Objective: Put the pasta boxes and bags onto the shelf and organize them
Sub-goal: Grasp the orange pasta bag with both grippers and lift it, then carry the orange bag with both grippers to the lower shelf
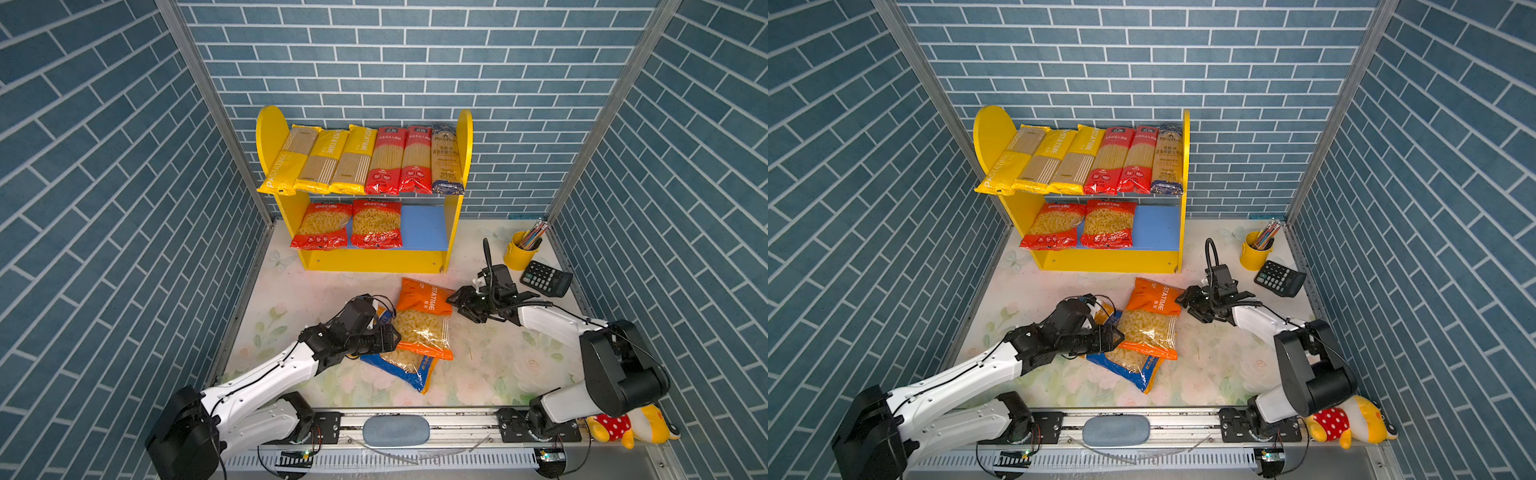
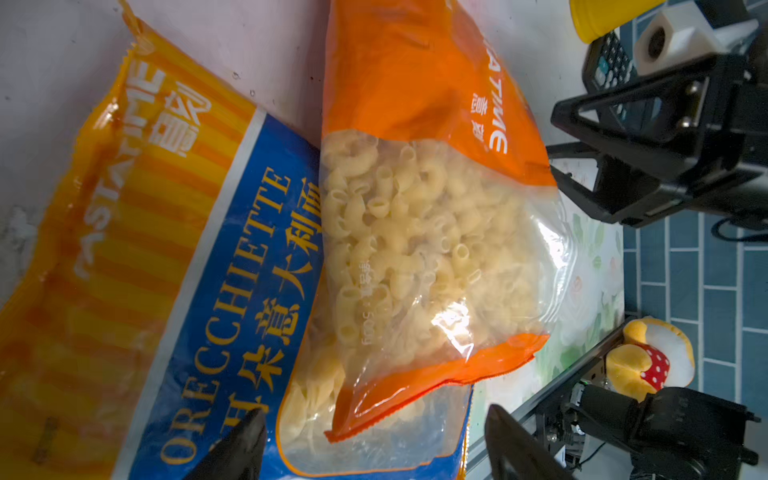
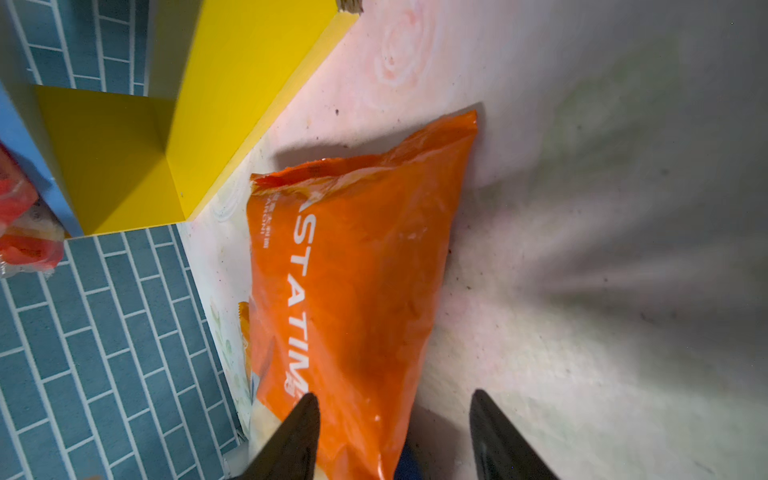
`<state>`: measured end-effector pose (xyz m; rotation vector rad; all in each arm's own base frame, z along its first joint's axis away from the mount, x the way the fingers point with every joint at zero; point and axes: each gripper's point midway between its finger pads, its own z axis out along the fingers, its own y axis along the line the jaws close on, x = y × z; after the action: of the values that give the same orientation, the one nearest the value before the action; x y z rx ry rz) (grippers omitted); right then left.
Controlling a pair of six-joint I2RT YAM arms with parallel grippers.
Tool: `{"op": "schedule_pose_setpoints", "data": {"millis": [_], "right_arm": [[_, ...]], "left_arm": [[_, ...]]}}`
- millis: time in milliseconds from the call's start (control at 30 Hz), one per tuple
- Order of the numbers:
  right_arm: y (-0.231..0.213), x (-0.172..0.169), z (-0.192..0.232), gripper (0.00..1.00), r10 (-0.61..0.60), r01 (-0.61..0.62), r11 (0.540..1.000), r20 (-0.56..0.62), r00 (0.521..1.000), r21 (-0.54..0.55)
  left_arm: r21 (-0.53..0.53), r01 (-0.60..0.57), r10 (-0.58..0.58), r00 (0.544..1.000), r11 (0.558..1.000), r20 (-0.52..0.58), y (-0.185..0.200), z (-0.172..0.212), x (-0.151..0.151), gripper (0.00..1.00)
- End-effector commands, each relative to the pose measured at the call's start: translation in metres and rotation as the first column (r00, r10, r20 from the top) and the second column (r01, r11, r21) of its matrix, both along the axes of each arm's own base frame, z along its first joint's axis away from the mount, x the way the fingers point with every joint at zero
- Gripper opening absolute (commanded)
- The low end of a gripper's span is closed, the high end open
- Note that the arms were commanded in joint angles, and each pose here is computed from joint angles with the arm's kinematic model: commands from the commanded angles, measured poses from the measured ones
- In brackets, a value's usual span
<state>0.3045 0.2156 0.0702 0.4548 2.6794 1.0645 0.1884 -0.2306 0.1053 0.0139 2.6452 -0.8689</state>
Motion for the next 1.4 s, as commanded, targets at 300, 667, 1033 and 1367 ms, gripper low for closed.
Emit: {"op": "schedule_pose_setpoints", "data": {"millis": [300,667,1033,1367], "right_arm": [[0.017,0.009,-0.024,0.45,0.064,-0.062,0.997,-0.031,0.997,0.044],[0.022,0.017,-0.007,0.14,0.081,-0.084,0.994,0.045,0.996,0.073],[0.028,0.028,0.05,0.0,0.011,-0.067,0.979,0.28,0.96,0.191],[0.019,0.024,0.149,0.0,-0.051,-0.095,0.968,0.555,0.83,0.231]], "left_arm": [[-0.061,-0.067,0.068,0.997,0.996,0.021,-0.018,-0.009,0.015,0.58],[-0.055,-0.058,0.061,0.997,0.997,0.055,-0.027,-0.007,0.027,0.17],[-0.024,0.084,-0.079,0.985,0.996,0.151,-0.026,0.025,0.018,0.0],[-0.052,0.229,-0.192,0.904,0.972,0.381,-0.007,0.089,-0.007,0.0]]}}
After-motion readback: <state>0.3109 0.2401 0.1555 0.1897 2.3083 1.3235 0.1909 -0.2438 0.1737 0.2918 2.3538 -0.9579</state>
